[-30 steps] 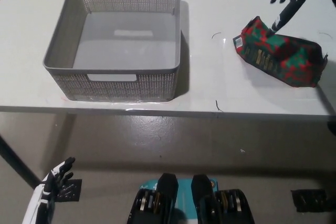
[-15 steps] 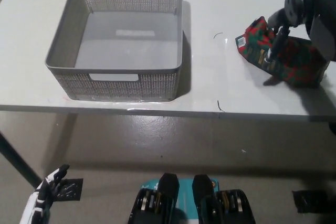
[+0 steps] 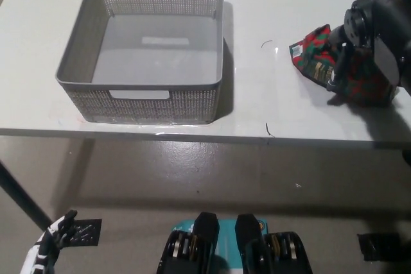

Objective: Use the right hand to pick up a bag of coffee beans on the right hand side and place it into a container on the left hand side

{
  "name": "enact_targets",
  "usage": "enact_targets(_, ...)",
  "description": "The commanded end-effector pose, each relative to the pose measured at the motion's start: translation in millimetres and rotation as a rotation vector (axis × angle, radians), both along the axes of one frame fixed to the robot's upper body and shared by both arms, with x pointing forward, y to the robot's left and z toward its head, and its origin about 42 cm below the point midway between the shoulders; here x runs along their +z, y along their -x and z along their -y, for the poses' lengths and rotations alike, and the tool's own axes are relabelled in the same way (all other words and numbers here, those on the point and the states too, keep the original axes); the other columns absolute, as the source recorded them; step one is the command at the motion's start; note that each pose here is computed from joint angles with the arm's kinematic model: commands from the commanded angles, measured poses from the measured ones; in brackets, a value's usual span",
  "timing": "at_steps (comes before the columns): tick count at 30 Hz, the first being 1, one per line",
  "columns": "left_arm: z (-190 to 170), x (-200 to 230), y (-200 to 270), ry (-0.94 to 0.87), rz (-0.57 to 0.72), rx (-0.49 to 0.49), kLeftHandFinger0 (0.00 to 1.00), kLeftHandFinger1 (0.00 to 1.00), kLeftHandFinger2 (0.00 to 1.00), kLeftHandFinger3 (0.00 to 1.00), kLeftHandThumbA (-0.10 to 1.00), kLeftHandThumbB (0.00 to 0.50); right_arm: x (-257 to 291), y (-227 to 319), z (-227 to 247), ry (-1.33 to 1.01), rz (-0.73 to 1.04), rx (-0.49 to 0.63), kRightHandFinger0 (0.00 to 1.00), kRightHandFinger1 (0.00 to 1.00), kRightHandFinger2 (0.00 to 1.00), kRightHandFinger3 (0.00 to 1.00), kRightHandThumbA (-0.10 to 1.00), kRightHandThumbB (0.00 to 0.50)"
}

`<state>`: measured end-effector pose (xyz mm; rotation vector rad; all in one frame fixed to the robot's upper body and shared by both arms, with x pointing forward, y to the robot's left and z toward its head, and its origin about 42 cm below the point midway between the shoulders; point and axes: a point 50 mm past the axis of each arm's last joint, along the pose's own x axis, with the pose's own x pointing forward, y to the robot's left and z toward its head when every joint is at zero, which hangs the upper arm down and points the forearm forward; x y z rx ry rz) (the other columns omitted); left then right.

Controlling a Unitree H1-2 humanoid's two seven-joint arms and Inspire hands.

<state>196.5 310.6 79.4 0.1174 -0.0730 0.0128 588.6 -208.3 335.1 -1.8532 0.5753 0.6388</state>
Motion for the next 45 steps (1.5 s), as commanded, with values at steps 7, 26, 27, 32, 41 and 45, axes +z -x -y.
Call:
enact_targets(7, -11.5, 8.0, 12.7, -0.009, 0.056, 0.020, 1.00, 1.00, 1.00, 1.00, 1.00, 0.196, 69.7, -9.7, -9.0, 0.045, 0.201, 0.019, 1.00, 1.00, 1.00, 1.00, 0.85, 0.500)
enact_targets(26, -29.2, 10.5, 25.9, 0.020, 0.079, 0.075, 1.00, 1.00, 1.00, 1.00, 1.00, 0.214, -77.4, 10.7, 29.7, -0.036, 0.031, -0.117, 1.00, 1.00, 1.00, 1.00, 0.85, 0.500)
enact_targets(27, -29.5, 10.5, 26.5, 0.017, 0.079, 0.079, 1.00, 1.00, 1.00, 1.00, 1.00, 0.230, -85.3, 13.2, 29.3, -0.040, 0.014, -0.126, 1.00, 1.00, 1.00, 1.00, 0.85, 0.500)
enact_targets(32, -29.3, 12.1, 27.1, 0.022, 0.082, 0.078, 1.00, 1.00, 1.00, 1.00, 1.00, 0.219, -110.8, 21.1, 28.4, -0.084, 0.010, -0.119, 1.00, 1.00, 1.00, 1.00, 0.87, 0.496)
enact_targets(41, -32.2, 12.2, 28.1, 0.018, 0.080, 0.070, 1.00, 1.00, 1.00, 1.00, 1.00, 0.179, -121.4, 22.5, 22.3, -0.433, 0.443, -0.012, 0.30, 0.41, 0.49, 0.56, -0.10, 0.173)
enact_targets(45, -31.8, 13.7, 25.8, 0.018, 0.078, 0.065, 1.00, 1.00, 1.00, 1.00, 1.00, 0.183, -111.2, 20.7, 26.8, -0.506, 0.571, 0.029, 0.14, 0.27, 0.35, 0.47, -0.10, 0.172)
